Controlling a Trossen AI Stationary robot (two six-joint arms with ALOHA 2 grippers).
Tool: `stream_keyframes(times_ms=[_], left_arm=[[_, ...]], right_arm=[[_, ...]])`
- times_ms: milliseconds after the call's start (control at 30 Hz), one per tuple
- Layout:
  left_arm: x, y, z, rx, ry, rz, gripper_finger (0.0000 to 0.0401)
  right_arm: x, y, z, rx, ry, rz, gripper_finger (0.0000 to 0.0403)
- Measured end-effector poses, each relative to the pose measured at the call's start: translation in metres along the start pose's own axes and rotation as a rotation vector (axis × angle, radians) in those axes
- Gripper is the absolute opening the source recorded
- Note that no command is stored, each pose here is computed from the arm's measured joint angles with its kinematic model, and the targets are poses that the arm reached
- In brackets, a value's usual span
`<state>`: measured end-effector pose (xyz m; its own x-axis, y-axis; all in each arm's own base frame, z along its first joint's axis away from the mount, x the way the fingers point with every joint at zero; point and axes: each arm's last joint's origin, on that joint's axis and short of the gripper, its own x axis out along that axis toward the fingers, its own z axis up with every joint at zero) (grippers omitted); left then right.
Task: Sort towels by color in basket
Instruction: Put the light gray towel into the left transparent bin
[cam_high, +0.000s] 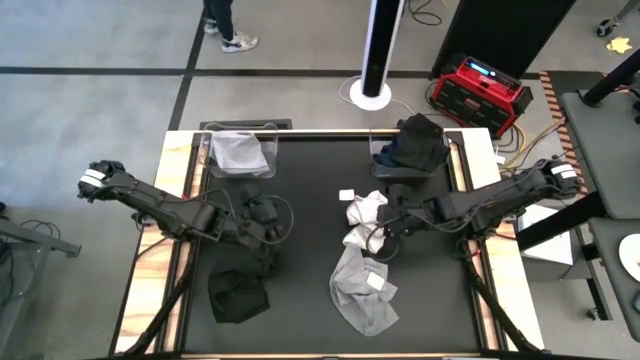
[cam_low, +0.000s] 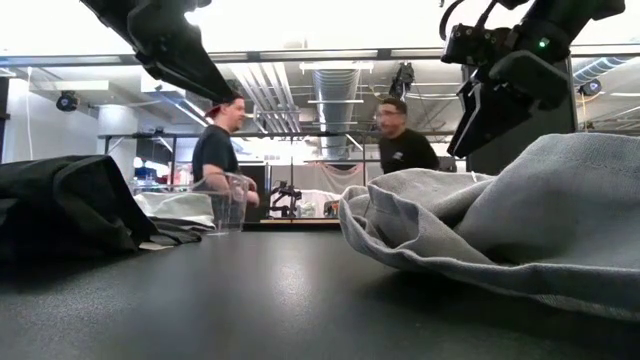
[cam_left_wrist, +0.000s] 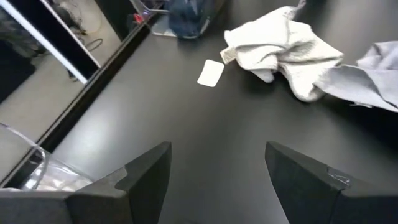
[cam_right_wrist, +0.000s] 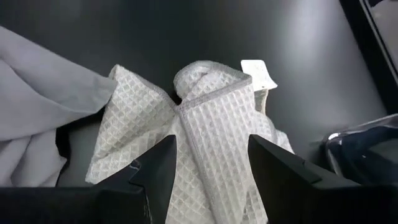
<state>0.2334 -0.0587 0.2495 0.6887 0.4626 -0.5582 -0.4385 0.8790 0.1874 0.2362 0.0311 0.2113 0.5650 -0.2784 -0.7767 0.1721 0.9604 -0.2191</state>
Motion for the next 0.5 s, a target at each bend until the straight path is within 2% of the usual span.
stream_keyframes(times_ms=[100,300,500], left_arm=[[0.000,0.000,0.001,-0.018,-0.015,0.014,0.0245],[0.000,0.001,0.002,-0.039,-0.028,0.034,0.0245],[0.002,-0.001,0.001,-0.016,-0.026,0.053,0.0245]], right_arm=[[-0.005,-0.001,0.000,0.002,0.006,0.000,0.0192],[-0.020,-0.005,-0.017,0.077,0.128,-0.012,0.0192],[-0.020,-0.006,-0.023,0.103,0.143,-0.018,0.0192]])
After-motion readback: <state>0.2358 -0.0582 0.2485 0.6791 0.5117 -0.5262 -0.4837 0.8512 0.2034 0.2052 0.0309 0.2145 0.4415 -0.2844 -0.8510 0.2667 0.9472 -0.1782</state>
